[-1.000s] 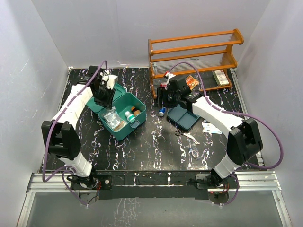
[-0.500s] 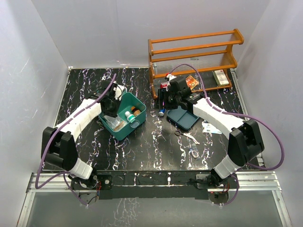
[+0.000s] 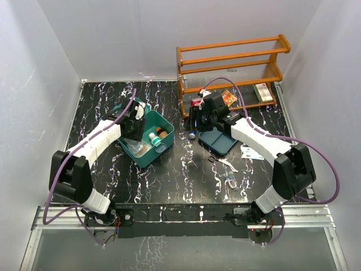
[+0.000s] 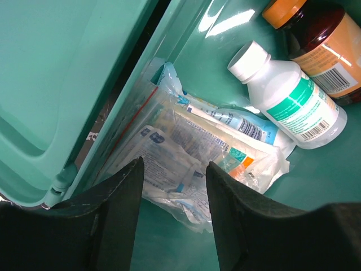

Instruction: Organize the medicine kit

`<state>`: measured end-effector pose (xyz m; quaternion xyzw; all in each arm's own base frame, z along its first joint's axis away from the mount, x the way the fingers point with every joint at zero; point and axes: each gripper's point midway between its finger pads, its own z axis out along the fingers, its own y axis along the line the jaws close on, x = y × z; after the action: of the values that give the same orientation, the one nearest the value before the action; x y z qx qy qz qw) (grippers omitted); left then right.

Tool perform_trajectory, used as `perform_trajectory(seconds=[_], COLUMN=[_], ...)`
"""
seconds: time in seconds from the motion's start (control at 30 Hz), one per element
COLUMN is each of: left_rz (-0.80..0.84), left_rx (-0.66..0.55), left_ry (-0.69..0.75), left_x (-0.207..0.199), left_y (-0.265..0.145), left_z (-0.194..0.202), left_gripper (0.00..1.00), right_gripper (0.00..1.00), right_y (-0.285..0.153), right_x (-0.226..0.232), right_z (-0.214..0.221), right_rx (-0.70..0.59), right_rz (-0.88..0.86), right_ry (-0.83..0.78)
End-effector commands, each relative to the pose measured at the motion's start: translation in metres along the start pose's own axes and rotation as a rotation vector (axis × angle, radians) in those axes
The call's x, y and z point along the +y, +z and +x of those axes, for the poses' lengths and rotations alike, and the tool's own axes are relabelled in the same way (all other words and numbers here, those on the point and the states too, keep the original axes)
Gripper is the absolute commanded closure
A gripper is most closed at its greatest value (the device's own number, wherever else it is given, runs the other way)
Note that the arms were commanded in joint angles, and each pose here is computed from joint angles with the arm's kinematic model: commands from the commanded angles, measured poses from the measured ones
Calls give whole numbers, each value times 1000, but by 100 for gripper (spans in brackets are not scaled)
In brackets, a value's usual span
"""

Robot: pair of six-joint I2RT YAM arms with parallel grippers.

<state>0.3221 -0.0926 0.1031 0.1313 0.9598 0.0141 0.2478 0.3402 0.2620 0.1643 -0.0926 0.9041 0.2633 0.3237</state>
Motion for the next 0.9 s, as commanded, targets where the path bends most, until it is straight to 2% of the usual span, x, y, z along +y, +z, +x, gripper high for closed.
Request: perform_trajectory(seconds=[0.0,0.37,0.53,0.87], left_rz=[2,44,57,96], left_rx=[26,50,-44,-319], left_ry=[-18,-29,-24,-51], left_x=[-1,-9,-8,-7], left_y=[5,4,-19,-84], left_z=[10,13,-18,-83], left_gripper=[52,51,49,44], right_gripper=[49,50,49,47], right_y=[-14,-19,-28,-57], right_x=[8,7,-4,-77], right_z=[-20,-22,-29,5], right_rx=[-86,-102,-151,-157], right_rz=[-30,-23,45,437], right_ry=[-10,-9,17,211])
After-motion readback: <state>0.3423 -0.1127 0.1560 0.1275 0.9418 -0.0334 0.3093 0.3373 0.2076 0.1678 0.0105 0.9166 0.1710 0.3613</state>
